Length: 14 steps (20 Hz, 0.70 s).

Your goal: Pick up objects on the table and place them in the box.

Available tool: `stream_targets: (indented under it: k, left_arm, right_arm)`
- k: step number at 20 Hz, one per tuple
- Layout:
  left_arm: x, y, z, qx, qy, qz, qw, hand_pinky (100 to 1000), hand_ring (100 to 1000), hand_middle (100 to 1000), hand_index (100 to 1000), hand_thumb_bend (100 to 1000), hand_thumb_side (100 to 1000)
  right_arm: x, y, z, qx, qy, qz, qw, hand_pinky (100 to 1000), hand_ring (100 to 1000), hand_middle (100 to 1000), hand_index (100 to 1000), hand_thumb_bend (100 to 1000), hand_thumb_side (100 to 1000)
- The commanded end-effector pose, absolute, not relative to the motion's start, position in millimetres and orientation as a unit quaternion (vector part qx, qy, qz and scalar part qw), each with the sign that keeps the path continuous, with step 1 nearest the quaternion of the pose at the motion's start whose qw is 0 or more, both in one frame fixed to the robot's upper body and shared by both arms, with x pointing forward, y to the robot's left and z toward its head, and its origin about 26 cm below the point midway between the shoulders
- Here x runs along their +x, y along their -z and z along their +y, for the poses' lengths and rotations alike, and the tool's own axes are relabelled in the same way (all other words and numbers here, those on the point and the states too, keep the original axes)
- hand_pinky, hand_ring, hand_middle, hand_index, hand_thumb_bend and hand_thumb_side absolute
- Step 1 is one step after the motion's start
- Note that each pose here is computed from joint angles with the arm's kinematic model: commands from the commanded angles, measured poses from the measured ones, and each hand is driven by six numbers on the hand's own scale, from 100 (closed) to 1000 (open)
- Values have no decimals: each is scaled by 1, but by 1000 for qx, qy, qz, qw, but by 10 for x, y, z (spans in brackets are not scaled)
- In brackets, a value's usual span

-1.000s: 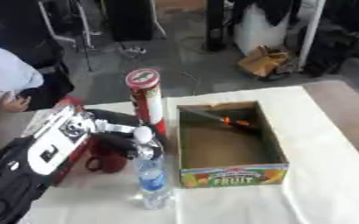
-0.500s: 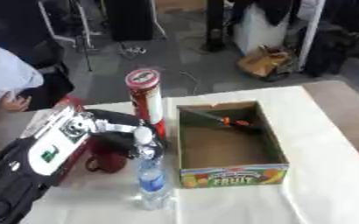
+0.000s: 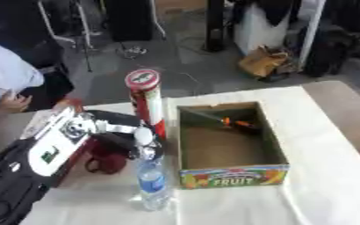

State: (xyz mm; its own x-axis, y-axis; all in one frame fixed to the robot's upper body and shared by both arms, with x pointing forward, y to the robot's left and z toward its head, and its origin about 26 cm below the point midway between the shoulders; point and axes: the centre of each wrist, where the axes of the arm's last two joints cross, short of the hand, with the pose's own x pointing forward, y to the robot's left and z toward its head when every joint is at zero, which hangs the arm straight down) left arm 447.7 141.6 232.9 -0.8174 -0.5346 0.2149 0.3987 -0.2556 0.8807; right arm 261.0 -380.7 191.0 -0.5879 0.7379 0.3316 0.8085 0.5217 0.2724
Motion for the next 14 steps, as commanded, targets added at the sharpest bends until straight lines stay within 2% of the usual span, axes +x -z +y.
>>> stream_targets:
  k: [1, 7, 14]
  left_arm:
    - [4492, -2309, 1465, 57, 815, -508, 274, 425, 583, 687, 821, 100, 1000]
    - [4497, -2311, 1462, 61, 816, -507, 272, 366, 534, 638, 785, 100, 1000]
    - [4502, -2296, 1471, 64, 816, -505, 273, 338, 514, 623, 772, 100, 1000]
  right_arm:
    - [2603, -1998, -3813, -426, 217, -877, 40, 746, 839, 699, 740, 100, 1000]
    - [2605, -2004, -3810, -424, 217, -879, 38, 747, 839, 699, 740, 100, 1000]
    - [2607, -2010, -3810, -422, 217, -879, 37, 747, 838, 700, 739, 100, 1000]
